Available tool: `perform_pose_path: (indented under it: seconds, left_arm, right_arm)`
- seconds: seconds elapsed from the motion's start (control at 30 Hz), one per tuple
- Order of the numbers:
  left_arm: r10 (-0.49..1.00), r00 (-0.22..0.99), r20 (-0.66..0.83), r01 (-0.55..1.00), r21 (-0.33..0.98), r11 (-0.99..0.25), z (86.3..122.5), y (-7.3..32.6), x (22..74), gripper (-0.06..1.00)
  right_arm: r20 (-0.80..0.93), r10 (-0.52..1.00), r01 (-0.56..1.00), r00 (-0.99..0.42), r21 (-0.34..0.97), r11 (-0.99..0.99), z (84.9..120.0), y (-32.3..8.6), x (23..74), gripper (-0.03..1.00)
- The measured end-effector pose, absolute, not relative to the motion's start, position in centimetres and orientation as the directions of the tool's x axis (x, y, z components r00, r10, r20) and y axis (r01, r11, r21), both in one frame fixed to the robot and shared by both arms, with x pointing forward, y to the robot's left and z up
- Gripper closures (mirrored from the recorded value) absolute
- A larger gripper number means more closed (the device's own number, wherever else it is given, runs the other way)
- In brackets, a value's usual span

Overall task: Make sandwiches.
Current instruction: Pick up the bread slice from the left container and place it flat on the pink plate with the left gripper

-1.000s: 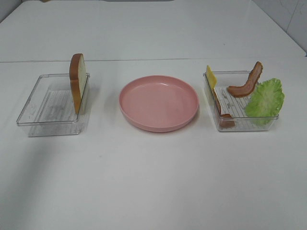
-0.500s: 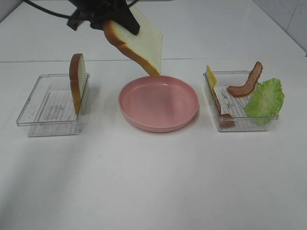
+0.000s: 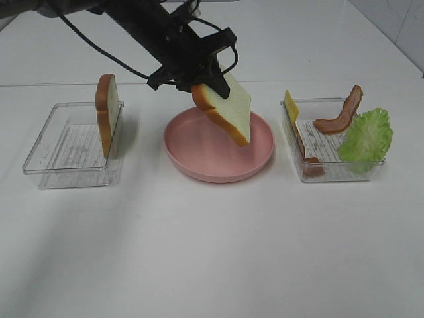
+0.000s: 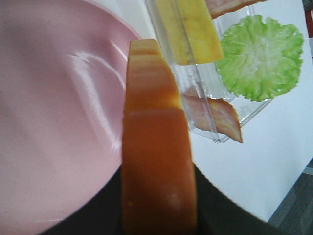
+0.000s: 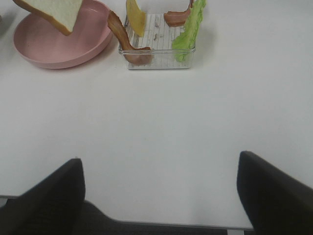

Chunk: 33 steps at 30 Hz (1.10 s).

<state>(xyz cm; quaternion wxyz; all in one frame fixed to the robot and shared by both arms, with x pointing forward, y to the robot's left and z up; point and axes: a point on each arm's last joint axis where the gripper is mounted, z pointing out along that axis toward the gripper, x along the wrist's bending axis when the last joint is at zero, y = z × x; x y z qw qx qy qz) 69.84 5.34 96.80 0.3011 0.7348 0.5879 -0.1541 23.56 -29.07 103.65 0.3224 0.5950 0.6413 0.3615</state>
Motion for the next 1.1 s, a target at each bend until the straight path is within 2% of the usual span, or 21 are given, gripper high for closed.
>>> perform_pose_path:
  seconds: [0.13, 0.57, 1.0, 1.07, 1.1]
  left_arm:
    - [0.781, 0.23, -0.581, 0.967, 0.224, -0.118, 94.7, 5.2, 70.2, 0.75]
    - [0.783, 0.223, -0.581, 0.972, 0.197, -0.13, 91.5, 4.0, 70.8, 0.75]
    - [0.779, 0.199, -0.594, 0.977, 0.184, -0.11, 90.4, 3.6, 71.2, 0.75]
    - [0.783, 0.206, -0.586, 0.975, 0.189, -0.115, 90.6, 3.6, 71.4, 0.65]
    - [0.783, 0.206, -0.586, 0.975, 0.189, -0.115, 90.6, 3.6, 71.4, 0.65]
  right_arm:
    - [0.017, 0.996, 0.53, -0.084, 0.847, 0.03, 103.7, -29.1, 23.6, 0.14]
    - [0.017, 0.996, 0.53, -0.084, 0.847, 0.03, 103.7, -29.1, 23.6, 0.14]
    - [0.017, 0.996, 0.53, -0.084, 0.847, 0.03, 103.7, -29.1, 23.6, 0.14]
    - [0.017, 0.996, 0.53, -0.084, 0.847, 0.03, 103.7, -29.1, 23.6, 0.14]
    - [0.017, 0.996, 0.53, -0.084, 0.847, 0.03, 103.7, -29.1, 23.6, 0.14]
